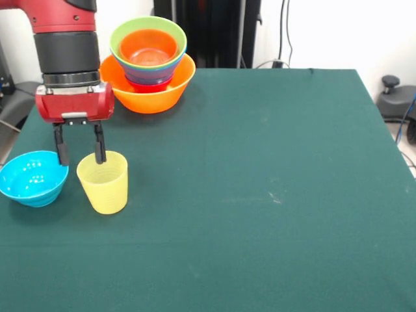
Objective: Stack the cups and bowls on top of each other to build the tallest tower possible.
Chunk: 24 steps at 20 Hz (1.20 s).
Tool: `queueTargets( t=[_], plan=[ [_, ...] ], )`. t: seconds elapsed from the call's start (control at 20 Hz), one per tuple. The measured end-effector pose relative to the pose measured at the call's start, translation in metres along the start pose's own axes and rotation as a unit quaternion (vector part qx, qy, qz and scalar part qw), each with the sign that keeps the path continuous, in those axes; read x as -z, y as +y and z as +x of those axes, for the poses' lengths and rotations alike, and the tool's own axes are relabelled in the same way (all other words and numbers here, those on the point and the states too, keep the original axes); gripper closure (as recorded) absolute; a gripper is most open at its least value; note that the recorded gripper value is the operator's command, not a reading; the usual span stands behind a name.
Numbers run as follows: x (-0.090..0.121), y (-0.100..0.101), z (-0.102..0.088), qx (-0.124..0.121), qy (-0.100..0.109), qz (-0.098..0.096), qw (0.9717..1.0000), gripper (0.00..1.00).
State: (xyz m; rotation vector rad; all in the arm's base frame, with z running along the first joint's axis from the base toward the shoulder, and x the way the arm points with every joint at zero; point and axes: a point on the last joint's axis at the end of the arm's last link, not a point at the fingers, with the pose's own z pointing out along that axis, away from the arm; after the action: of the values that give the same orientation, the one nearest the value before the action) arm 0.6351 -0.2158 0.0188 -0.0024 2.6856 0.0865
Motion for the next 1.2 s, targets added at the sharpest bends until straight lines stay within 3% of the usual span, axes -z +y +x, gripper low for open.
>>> queueTargets(
  t=[0.25,0.55,0.9,1.2],
  plan=[
    [-0.006,0.011,0.015,0.03,-0.011,0.003,0.9995,0.0],
    [-0.012,0.015,0.014,0.049,-0.034,0.01,0.9982,0.0],
    [-0.029,0.009,0.002,0.044,-0.077,0.015,0.996,0.0],
    [-0.04,0.003,-0.002,0.037,-0.092,0.018,0.9949,0.0]
  ],
)
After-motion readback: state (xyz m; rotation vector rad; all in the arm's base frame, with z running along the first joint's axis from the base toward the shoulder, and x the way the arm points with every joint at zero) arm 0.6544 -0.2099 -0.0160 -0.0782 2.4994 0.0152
